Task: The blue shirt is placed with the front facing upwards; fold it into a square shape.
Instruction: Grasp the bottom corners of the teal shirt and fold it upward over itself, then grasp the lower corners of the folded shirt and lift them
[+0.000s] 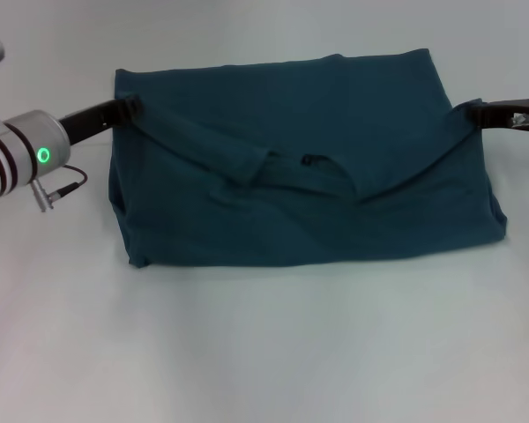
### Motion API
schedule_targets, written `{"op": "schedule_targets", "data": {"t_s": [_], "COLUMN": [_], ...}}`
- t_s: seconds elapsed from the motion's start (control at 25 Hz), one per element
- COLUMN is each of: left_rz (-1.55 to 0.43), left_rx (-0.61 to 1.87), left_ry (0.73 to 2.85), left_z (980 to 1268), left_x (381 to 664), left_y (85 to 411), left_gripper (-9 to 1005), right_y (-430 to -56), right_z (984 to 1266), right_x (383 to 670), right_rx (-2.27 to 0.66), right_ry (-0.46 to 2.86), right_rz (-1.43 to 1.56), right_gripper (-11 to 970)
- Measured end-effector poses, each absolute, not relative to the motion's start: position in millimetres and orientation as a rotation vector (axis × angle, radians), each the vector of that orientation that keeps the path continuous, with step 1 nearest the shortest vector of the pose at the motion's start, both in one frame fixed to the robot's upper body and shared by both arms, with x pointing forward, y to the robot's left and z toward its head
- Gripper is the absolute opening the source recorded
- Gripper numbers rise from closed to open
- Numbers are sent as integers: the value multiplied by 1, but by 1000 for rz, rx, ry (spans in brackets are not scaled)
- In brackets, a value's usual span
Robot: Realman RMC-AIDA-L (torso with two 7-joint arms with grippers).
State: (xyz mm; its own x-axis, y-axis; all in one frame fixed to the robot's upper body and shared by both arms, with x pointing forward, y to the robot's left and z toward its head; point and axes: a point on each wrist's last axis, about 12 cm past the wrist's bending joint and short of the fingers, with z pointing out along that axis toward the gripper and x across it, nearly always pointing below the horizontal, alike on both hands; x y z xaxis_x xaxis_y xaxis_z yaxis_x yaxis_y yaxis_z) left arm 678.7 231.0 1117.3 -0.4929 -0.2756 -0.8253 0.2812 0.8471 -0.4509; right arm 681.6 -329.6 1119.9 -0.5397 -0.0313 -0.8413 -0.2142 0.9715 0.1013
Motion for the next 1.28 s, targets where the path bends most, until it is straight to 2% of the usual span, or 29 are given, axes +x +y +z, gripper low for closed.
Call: {"op": "schedule_targets", "data": {"t_s": [0.32,0.36,0.6,0.76,0.88,1.08,1.28], "left_rz": [-655,-654,-641,-604,-591,-611,-712], "left_rx": [45,46,26,-22,-63,-120,-72], "left_ry": [1984,1985,1989,1971,1950,1925,1918], "left_z": [1114,1114,1110,1111,1111,1106,1098], "left_x": [676,676,673,671,667,655,634], "left_y": [222,222,230,248,261,280,289], "left_gripper": [106,114,355,499,555,604,641], "right_y": [-324,-324,-328,-332,-337,-346,-353], "right_z": [1114,1113,1112,1114,1116,1115,1106], "right_x": [679,679,676,677,676,670,652], "right_rx": [-192,-195,-176,-162,-147,-113,-117], "right_ry": [2147,2147,2141,2131,2119,2109,2131], "right_rz": [227,225,203,190,182,207,301], "right_gripper": [44,64,187,269,515,573,568]}}
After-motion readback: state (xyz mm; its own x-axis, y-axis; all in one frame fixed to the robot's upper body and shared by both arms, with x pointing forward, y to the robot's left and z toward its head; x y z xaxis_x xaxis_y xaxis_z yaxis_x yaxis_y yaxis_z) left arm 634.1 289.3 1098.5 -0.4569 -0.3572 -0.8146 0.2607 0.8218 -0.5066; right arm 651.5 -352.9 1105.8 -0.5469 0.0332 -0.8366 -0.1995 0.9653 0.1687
